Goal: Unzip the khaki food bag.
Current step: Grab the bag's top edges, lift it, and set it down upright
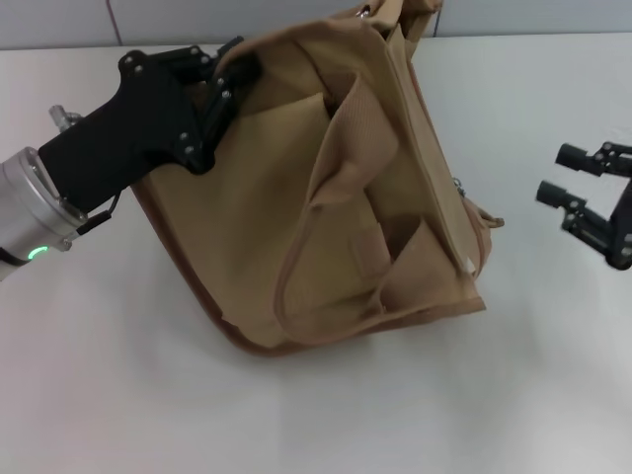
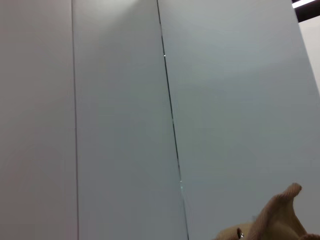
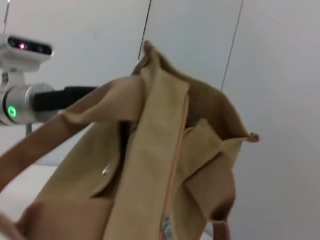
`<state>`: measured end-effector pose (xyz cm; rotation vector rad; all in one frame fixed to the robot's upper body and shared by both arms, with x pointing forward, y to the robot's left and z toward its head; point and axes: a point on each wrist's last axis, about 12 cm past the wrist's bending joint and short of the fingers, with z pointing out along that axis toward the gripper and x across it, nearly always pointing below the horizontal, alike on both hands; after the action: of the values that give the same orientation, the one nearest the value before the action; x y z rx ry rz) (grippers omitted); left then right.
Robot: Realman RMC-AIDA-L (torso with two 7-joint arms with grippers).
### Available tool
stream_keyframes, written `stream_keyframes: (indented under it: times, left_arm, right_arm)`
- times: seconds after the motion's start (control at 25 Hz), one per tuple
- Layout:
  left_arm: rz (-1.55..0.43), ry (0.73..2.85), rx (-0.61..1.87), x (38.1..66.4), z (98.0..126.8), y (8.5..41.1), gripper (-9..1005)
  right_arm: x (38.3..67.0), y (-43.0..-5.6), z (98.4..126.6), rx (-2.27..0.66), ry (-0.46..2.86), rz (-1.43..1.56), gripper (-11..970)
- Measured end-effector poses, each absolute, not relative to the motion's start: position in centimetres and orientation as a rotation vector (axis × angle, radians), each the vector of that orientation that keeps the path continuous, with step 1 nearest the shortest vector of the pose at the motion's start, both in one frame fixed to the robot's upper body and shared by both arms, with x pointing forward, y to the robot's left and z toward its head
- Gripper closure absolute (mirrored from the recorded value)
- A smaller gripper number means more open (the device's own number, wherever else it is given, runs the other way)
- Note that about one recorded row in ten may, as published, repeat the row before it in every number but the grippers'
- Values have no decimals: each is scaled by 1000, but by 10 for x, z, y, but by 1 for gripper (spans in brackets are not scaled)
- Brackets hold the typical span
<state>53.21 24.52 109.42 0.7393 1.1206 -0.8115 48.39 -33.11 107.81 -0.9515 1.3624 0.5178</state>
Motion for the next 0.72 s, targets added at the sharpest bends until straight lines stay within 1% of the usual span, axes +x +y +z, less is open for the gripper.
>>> stream_keyframes:
  times: [0.12,0.24,0.72]
  left_arm:
    - [-809,1135,722,536,1094,243,915]
    - [-817,1143,706,540,1095,239,915]
    - [-819,1161,703,547,1095,231,914]
  right_arm:
    - [477,-323,1058,-940,1319,419,581]
    - [474,-319,1050,-930,1304,374,581]
    - [484,-294,1032,-980,1281,265,580]
